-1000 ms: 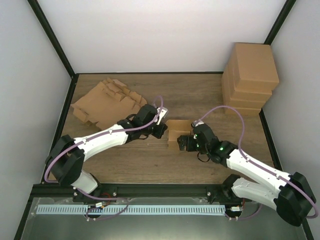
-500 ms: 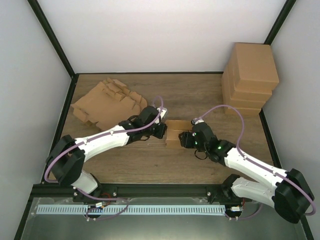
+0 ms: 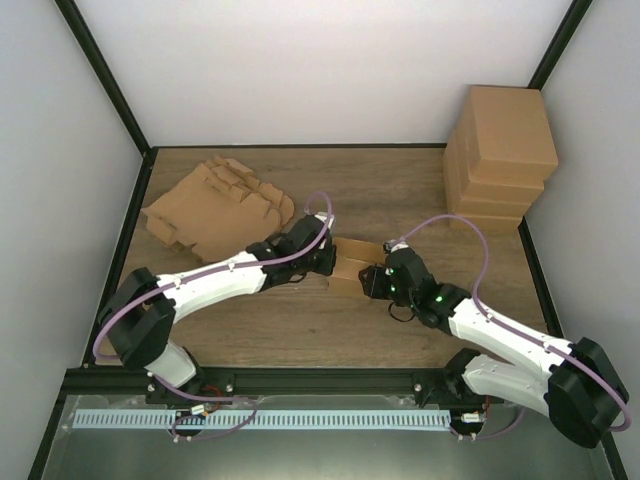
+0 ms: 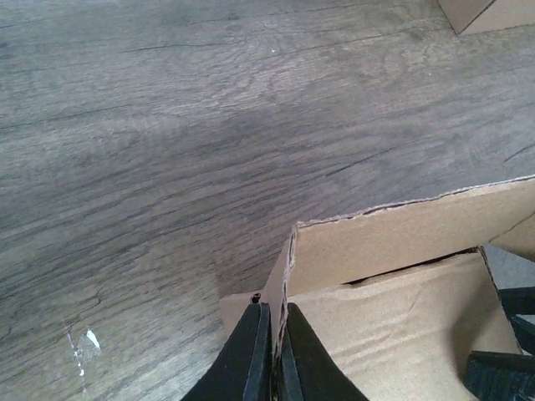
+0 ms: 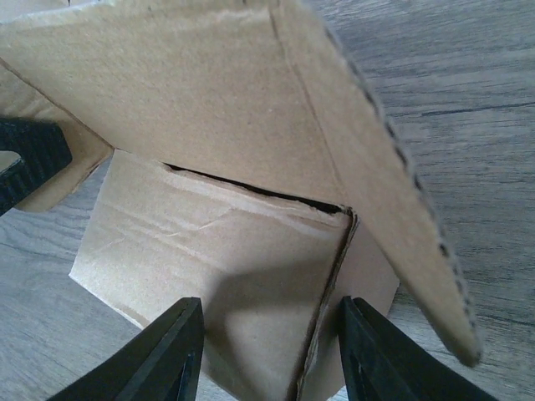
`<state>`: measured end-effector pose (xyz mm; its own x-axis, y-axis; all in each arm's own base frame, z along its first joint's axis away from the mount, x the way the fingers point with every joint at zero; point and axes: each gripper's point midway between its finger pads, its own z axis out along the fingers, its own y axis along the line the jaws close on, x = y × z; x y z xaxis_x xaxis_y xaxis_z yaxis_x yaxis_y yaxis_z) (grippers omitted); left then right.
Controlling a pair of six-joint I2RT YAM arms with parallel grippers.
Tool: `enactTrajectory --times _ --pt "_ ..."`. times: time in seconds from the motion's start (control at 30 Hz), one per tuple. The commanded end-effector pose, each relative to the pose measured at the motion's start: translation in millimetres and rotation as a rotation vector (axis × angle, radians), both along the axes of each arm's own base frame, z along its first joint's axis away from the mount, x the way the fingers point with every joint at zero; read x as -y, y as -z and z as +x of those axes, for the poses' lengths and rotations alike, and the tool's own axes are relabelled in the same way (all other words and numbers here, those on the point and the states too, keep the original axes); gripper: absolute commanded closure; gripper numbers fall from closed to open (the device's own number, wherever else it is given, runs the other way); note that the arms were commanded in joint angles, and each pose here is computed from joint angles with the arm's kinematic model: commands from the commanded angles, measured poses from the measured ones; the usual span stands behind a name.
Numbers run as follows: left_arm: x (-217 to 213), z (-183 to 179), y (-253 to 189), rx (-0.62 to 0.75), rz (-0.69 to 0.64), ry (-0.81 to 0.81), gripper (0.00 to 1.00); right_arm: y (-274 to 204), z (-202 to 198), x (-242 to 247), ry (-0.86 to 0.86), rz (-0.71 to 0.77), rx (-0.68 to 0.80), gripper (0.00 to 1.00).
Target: Fold the paper box
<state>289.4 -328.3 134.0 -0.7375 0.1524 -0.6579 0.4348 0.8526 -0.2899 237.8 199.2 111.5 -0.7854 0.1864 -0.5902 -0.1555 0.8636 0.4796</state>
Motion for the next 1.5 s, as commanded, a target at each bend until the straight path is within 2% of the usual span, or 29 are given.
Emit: enactTrajectory --times 0.0,0.2,0.87,1.03,1.27,1.47 --pt "4.9 -10.8 10.9 -0.040 -0.006 -0.032 0.96 -9.5 0.3 -9.8 -0.019 0.050 0.009 0.54" --pt "2.0 -16.2 12.8 -0.047 -0.047 -0.099 0.96 -9.6 0.6 -13.2 -0.025 0.058 0.001 0.56" --pt "-5.5 -41.1 39.5 0.044 0.039 -0.149 0.96 -8.9 -1.2 -9.7 -0.017 0.045 0.003 0.57" --pt "-4.1 -45.5 38.8 0.028 -0.011 -0.209 0.95 -10.0 -1.2 -10.3 -0.016 0.052 0.003 0.57" --pt "-1.3 -45.4 19.4 0.045 -0.024 -0.200 0.76 -12.5 -0.4 -7.2 -0.004 0.043 0.011 0.57" --pt "-5.5 -48.4 -15.3 0.057 -0.031 -0.181 0.48 -16.2 1.3 -2.2 0.009 0.019 0.027 0.56"
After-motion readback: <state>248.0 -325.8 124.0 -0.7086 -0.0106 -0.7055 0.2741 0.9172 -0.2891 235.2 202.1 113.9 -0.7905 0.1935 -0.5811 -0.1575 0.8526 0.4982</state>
